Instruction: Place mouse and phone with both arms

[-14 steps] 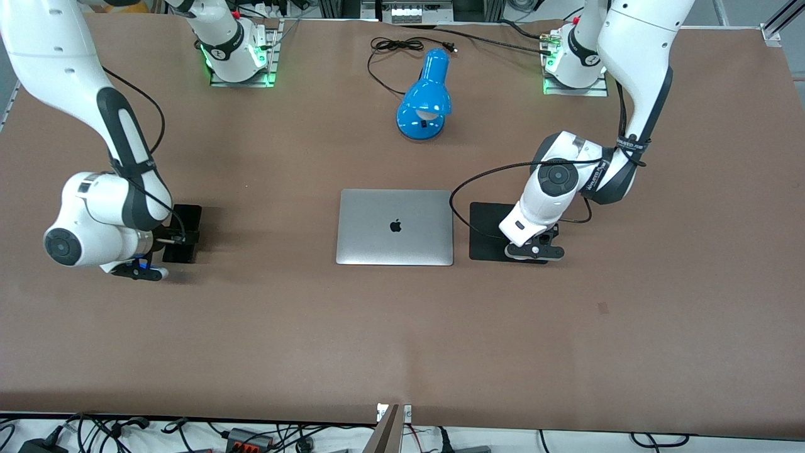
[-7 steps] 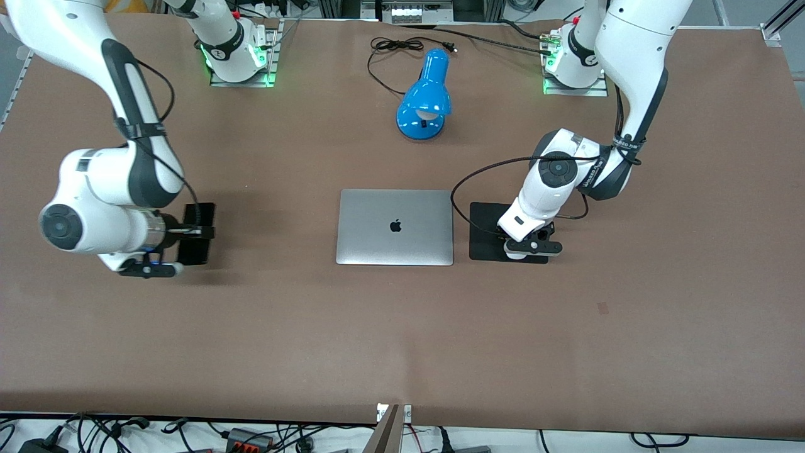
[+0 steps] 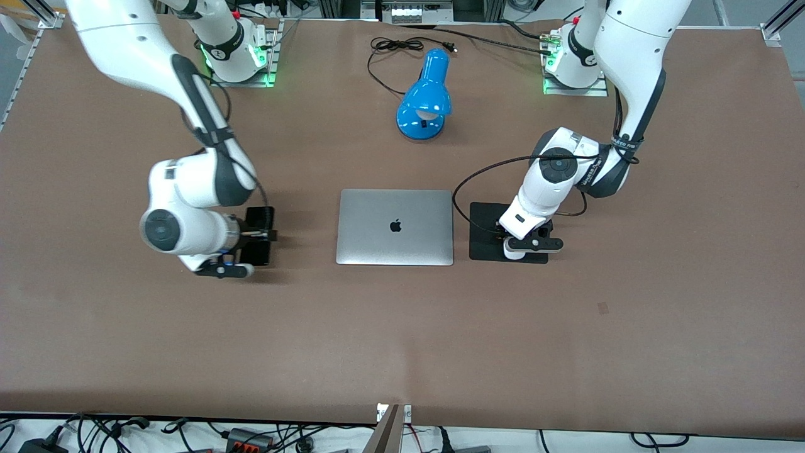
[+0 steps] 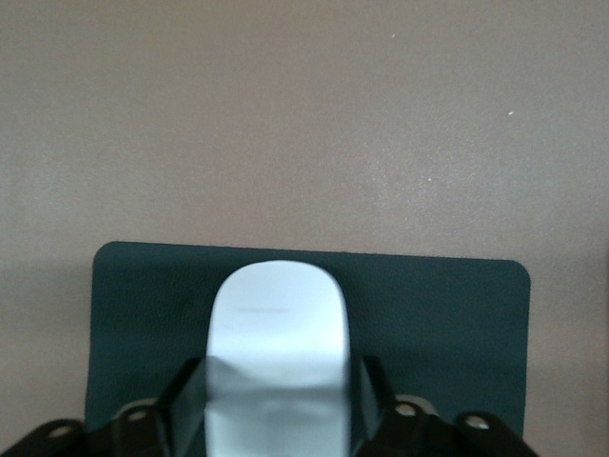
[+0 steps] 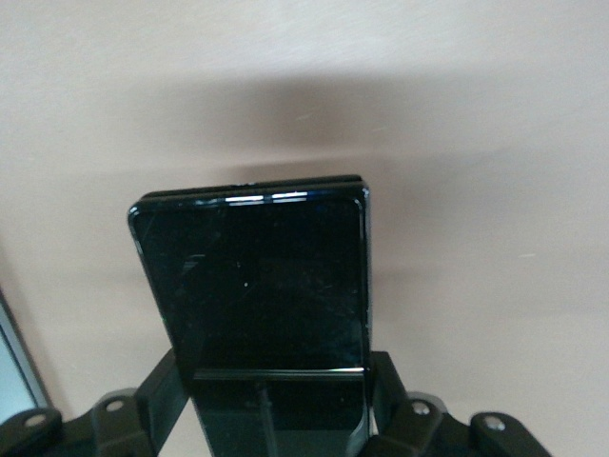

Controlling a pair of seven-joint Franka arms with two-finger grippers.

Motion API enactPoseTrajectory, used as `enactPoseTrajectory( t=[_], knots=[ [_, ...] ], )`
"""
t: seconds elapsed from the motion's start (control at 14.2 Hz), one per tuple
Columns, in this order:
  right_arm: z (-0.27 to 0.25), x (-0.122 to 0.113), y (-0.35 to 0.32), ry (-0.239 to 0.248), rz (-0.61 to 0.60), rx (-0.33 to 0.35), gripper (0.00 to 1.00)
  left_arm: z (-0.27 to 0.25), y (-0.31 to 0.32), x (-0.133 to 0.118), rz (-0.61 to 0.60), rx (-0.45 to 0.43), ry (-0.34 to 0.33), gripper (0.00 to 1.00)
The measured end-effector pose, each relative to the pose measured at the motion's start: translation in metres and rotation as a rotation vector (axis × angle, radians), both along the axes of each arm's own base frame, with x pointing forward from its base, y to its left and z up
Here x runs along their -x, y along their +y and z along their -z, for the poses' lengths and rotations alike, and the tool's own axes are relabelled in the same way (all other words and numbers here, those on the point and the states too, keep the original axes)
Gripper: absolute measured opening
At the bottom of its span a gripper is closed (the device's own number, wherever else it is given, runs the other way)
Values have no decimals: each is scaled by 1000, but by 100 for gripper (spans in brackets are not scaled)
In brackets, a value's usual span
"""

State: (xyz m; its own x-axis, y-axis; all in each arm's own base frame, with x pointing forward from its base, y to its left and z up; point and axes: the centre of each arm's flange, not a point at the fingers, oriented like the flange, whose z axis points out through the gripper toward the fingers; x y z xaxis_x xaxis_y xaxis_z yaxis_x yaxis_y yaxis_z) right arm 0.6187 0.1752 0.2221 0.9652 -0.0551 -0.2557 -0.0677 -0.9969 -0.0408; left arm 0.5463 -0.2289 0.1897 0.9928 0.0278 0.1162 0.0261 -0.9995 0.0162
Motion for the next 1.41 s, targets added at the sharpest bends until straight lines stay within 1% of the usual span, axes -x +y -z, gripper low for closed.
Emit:
enactPoseTrajectory(
  t=[0.14,0.28,0.35,0.42,0.57,0.64,0.85,0.99,1.06,1.13,1.27,1.34,1.41],
  knots=[
    [7,8,32,-11,-6,10,81,-3,1,-2,-8,3,-7,99],
    [13,15,52,-14,-14,16,81,-14,7,-8,-7,-3,-18,100],
    [17,17,57,-11,-20,19,81,-24,12,-14,9,-21,-9,100],
    [21,20,62,-7,-28,21,81,-37,19,-23,26,-47,14,100],
    [29,25,72,-1,-42,24,81,-73,41,-47,72,-100,67,100],
    [32,26,76,-4,-42,26,81,-94,53,-59,89,-116,81,100],
    [39,30,87,-14,-49,27,81,-155,92,-96,133,-141,89,100],
    [43,32,92,-14,-41,32,81,-195,113,-109,160,-158,138,100],
    [45,33,93,-13,-36,34,81,-217,120,-111,149,-147,173,100],
    [46,33,93,-13,-34,35,81,-242,126,-112,127,-111,211,100],
    [49,32,92,-11,-32,37,81,-297,146,-107,87,-46,290,100],
    [51,32,92,-10,-32,38,80,-322,155,-102,76,-34,319,100],
    [52,32,92,-10,-31,38,81,-347,164,-96,68,-29,334,100]
  ],
)
